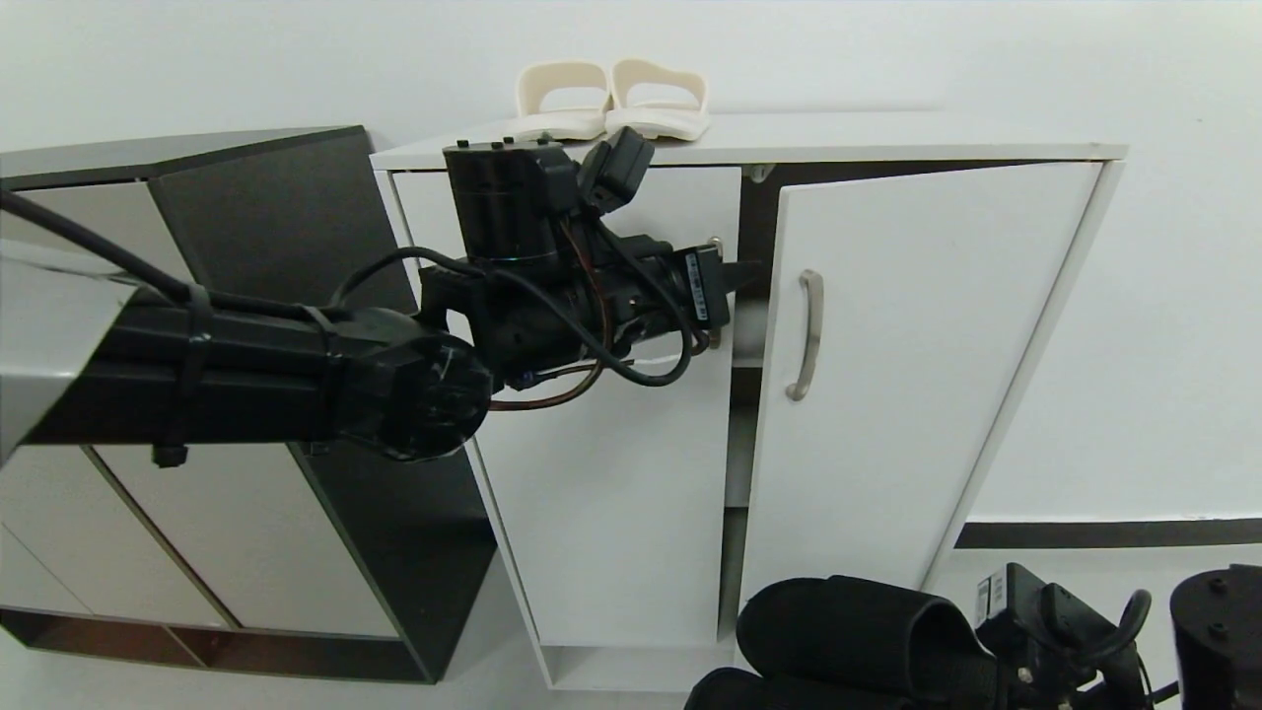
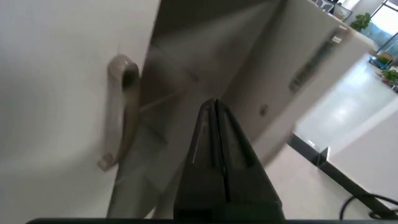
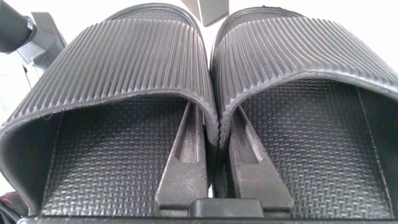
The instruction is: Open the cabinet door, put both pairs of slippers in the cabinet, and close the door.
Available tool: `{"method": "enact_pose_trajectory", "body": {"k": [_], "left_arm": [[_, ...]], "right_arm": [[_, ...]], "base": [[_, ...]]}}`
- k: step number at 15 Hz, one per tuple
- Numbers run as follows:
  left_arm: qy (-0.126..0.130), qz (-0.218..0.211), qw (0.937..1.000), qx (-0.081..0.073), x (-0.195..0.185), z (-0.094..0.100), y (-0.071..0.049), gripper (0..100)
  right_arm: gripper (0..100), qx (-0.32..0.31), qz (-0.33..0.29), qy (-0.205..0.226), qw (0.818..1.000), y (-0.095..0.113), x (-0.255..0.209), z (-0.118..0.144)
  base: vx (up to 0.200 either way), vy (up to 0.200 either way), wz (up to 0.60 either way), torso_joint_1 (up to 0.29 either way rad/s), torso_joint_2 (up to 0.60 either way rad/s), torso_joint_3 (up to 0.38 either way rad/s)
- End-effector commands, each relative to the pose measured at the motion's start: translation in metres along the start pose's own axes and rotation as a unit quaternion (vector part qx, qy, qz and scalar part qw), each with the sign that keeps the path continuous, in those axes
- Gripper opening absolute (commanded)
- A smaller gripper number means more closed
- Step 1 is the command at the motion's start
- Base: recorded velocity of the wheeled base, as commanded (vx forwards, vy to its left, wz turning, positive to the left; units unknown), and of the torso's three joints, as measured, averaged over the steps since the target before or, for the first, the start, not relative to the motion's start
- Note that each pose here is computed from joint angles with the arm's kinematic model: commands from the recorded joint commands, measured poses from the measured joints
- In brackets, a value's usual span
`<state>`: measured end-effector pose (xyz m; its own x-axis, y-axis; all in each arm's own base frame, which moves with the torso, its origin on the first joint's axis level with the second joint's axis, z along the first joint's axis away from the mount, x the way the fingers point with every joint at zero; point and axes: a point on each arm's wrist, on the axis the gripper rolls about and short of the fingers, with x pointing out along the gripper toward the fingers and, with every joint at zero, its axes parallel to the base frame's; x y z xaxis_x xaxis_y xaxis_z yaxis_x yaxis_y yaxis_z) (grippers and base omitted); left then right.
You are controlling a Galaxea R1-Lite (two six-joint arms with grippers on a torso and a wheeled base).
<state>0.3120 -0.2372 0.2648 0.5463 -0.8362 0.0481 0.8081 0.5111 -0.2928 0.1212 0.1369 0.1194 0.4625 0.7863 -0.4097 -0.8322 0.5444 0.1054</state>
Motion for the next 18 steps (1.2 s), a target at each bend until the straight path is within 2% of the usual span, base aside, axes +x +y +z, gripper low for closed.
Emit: {"method": "enact_pose_trajectory", "body": {"k": [1, 4, 6, 7, 8, 10, 11, 12, 13, 15, 17, 18], "left_arm": [[0.005, 0.006, 1.0, -0.003, 0.014, -0.009, 0.009, 0], [-0.009, 0.025, 0.9997, 0.0, 0.022, -0.007, 0.012, 0], [-0.008, 0.02, 0.9998, -0.002, 0.022, -0.007, 0.007, 0], [-0.005, 0.015, 0.9998, -0.009, 0.022, -0.009, 0.0, 0], [-0.001, 0.014, 0.9998, -0.013, 0.017, -0.011, -0.01, 0], [0.015, -0.019, 0.9996, -0.013, 0.005, -0.017, -0.044, 0], [0.021, -0.031, 0.9992, -0.013, 0.003, -0.021, -0.054, 0], [0.024, -0.068, 0.9973, -0.013, 0.001, -0.034, -0.08, 0], [0.019, -0.088, 0.9959, -0.012, 0.001, -0.041, -0.09, 0], [0.009, -0.09, 0.9959, -0.01, -0.003, -0.042, -0.091, 0], [-0.013, -0.045, 0.9989, -0.007, -0.017, -0.028, -0.069, 0], [-0.016, -0.032, 0.9993, -0.007, -0.023, -0.026, -0.065, 0]], "right_arm": [[0, 0.0, 0.001, 0.002, 1.0, 0.0, 0.001, 0.0], [0, 0.001, 0.0, 0.004, 1.0, 0.0, 0.001, -0.001], [0, 0.002, 0.001, 0.012, 1.0, 0.0, 0.003, -0.003], [0, 0.0, 0.003, 0.016, 1.0, 0.0, 0.003, -0.005], [0, -0.006, 0.011, 0.022, 1.0, 0.004, 0.002, -0.009], [0, -0.014, 0.025, 0.028, 0.999, 0.01, 0.001, -0.012], [0, -0.016, 0.029, 0.029, 0.999, 0.011, 0.002, -0.012], [0, -0.017, 0.031, 0.028, 0.999, 0.012, 0.001, -0.012], [0, -0.017, 0.031, 0.028, 0.999, 0.012, 0.001, -0.012], [0, -0.016, 0.029, 0.023, 0.999, 0.012, 0.002, -0.01], [0, 0.002, 0.001, 0.015, 1.0, 0.005, 0.013, 0.001], [0, 0.009, -0.02, 0.014, 1.0, 0.002, 0.018, 0.003]], "base": [[0.0, 0.0, 0.0, 0.0, 0.0, 0.0], [0.0, 0.0, 0.0, 0.0, 0.0, 0.0], [-0.1, 0.0, 0.0, -0.001, 0.0, 0.001], [-0.2, 0.0, 0.0, 0.007, 0.02, 0.007], [-0.2, 0.0, 0.0, 0.002, 0.0, 0.002], [-0.2, 0.0, 0.0, -0.002, 0.0, 0.005], [-0.2, 0.0, 0.0, 0.002, 0.0, 0.002], [-0.2, 0.0, 0.0, -0.002, 0.0, 0.012], [-0.2, 0.0, 0.0, 0.002, 0.0, 0.002], [-0.2, 0.0, 0.0, 0.0, 0.0, 0.0], [0.0, 0.0, 0.0, 0.0, 0.0, 0.0], [0.0, 0.0, 0.0, 0.0, 0.0, 0.0]]}}
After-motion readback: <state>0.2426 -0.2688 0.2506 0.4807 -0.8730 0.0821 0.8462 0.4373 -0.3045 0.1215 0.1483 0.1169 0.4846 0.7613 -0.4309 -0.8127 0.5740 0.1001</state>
